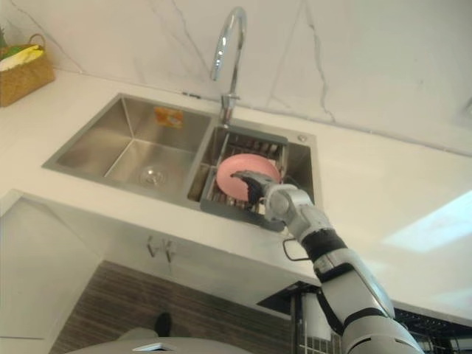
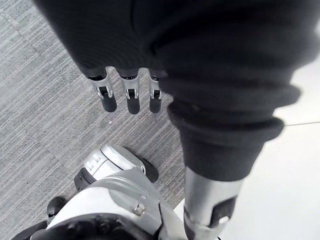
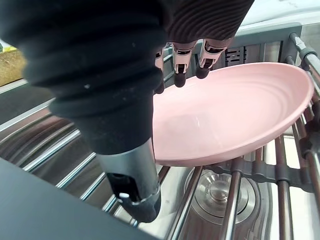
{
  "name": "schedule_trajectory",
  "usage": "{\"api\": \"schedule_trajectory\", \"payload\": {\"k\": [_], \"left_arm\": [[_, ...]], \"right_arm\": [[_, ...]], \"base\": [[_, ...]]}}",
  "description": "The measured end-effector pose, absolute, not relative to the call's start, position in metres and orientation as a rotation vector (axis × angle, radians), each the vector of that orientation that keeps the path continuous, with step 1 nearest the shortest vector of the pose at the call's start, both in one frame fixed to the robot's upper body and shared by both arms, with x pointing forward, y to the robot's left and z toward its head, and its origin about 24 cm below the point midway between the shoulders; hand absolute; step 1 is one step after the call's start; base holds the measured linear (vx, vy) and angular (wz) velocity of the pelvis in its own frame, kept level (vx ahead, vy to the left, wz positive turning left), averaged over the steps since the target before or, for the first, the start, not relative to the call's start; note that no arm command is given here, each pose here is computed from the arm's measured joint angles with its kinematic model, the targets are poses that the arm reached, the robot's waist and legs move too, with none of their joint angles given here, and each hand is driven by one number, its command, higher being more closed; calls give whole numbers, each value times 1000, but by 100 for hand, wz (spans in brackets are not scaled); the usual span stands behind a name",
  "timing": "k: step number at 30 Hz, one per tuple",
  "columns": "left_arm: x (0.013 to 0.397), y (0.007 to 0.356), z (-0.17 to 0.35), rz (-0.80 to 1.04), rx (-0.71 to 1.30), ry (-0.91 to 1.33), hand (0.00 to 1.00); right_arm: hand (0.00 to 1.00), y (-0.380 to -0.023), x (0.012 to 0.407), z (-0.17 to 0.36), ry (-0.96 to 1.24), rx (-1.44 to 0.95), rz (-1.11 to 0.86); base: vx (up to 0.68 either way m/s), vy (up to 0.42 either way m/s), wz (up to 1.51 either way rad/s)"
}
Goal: Walk over to the sink, pick up the cup, carry it to the dishwasher, place the cup inside the dishwasher, then close the dishwasher door
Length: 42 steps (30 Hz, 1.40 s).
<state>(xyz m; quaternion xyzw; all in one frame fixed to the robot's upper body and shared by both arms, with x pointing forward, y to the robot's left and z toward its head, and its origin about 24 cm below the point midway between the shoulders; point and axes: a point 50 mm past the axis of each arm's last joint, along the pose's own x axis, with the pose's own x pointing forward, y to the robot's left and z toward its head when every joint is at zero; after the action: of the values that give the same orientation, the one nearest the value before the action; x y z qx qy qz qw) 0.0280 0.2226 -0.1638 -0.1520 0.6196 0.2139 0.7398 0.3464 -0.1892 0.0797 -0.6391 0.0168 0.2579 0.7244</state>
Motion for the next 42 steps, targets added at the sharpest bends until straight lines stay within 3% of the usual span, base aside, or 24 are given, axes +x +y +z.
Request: {"api": "schedule_trajectory", "payload": {"k": [7,17,28,29,42], "left_arm": [[28,224,-163,446,-303,1366,0],[30,222,-164,425,-289,1367,0],[31,221,-164,410,-274,1354,0],[31,221,-164,408,-272,1352,0],[31,221,-164,391,-251,1347,0]], "right_arm": [[0,-197,347,76,65,-1534,557],[0,-217,348,64,135,-1715,384],[0,-227,347,53,147,-1725,270],[100,-229,347,53,153,-1723,260],[100,-231,350,54,106,-1709,203]], "base": [[16,-2,-3],[0,0,0],[1,1,3],[0,0,5],[1,2,5]]}}
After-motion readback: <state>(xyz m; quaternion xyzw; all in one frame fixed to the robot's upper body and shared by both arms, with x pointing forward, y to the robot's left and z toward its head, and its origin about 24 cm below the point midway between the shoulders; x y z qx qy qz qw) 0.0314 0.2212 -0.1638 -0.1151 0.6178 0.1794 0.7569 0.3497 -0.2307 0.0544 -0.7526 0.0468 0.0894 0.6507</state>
